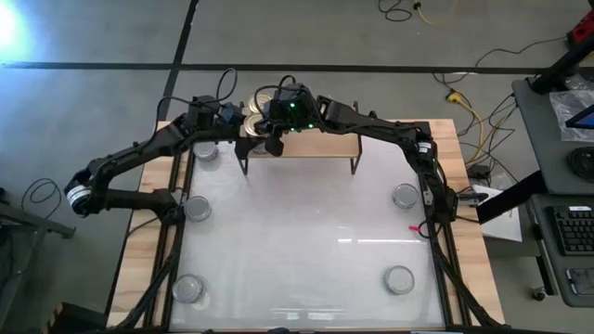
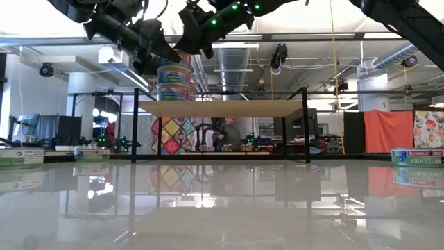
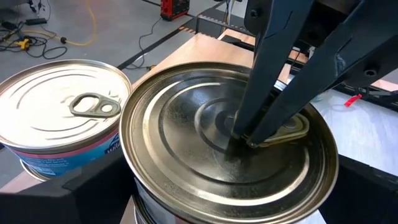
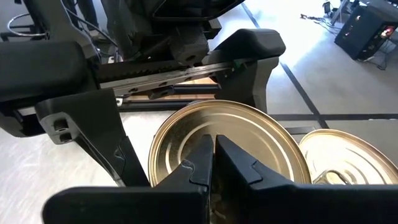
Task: Stack canned seafood by type on shelf
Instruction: Stack the blue-pink tuna can on top of the other blue-pink tuna on the shelf
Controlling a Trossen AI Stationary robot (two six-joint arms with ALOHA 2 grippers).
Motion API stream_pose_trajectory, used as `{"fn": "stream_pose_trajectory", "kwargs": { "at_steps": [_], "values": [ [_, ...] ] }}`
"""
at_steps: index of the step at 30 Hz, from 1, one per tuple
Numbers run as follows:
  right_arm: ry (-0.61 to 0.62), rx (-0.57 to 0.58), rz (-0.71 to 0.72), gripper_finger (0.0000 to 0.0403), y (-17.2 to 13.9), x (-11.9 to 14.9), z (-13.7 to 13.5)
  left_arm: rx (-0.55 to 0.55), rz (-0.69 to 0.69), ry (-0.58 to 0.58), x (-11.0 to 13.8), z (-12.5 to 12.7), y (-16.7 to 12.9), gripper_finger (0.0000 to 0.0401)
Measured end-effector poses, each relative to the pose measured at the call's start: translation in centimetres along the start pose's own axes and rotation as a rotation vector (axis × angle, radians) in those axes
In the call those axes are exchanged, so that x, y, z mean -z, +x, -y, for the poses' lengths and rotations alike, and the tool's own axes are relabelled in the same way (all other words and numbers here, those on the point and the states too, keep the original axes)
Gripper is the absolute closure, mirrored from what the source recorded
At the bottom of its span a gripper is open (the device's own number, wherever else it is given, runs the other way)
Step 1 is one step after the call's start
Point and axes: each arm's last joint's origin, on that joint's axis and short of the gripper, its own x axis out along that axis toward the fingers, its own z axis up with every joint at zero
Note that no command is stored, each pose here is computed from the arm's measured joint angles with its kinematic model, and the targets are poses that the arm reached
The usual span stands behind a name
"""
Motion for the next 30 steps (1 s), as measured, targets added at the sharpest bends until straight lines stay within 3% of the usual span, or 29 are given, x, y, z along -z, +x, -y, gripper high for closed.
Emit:
{"fn": "stream_pose_trajectory", "kwargs": {
  "at_steps": [30],
  "values": [
    [-0.013,-0.004,-0.016,0.039,0.0,0.1,-0.1,-0.018,-0.026,0.016,0.3,-0.4,1.2,0.0006]
  ]
}}
